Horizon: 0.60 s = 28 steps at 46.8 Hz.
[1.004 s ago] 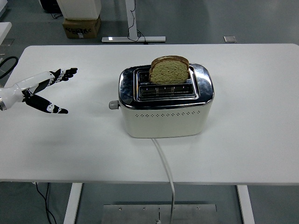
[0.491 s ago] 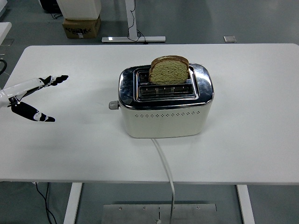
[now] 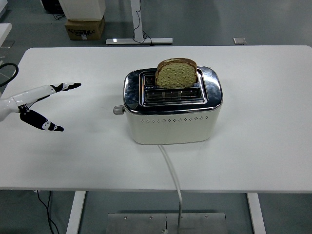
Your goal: Press down toaster
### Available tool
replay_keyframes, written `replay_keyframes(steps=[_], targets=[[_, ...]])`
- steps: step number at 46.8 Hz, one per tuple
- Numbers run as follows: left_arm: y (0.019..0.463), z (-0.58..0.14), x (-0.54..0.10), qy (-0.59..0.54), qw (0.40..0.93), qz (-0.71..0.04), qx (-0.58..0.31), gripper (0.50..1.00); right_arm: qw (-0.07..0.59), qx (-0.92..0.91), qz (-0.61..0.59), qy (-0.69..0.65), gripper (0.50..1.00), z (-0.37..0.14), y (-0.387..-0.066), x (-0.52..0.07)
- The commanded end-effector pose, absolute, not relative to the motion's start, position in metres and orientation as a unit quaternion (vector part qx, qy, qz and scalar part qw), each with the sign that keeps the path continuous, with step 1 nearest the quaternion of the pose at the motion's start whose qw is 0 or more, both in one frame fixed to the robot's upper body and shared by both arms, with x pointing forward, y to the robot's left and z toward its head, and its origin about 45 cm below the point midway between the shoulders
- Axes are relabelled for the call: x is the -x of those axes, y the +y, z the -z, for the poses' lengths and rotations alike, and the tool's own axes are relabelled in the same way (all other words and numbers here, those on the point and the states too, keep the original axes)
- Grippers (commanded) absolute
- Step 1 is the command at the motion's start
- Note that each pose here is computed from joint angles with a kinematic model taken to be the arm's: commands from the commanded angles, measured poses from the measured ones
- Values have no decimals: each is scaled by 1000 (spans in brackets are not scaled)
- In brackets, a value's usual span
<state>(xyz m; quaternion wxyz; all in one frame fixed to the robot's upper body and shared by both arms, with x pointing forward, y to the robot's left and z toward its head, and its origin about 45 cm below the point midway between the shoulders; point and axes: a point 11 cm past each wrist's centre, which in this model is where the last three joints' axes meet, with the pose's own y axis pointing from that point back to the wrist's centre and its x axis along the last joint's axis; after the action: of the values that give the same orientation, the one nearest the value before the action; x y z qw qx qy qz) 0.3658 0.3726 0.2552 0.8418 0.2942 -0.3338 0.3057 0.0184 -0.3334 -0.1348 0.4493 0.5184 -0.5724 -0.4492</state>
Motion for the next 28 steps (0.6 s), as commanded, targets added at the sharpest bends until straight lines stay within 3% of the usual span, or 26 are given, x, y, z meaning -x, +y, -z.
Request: replay_keyframes(steps=[1,28], targets=[[371,-251,-361,-333,844,-299,-296,1000,449,-518,450,-573,1000,135,-333,-18],[332,-239,-366,-349,856,-268,-272,1000,449,-518,450,-573,998,135,-333,-18]])
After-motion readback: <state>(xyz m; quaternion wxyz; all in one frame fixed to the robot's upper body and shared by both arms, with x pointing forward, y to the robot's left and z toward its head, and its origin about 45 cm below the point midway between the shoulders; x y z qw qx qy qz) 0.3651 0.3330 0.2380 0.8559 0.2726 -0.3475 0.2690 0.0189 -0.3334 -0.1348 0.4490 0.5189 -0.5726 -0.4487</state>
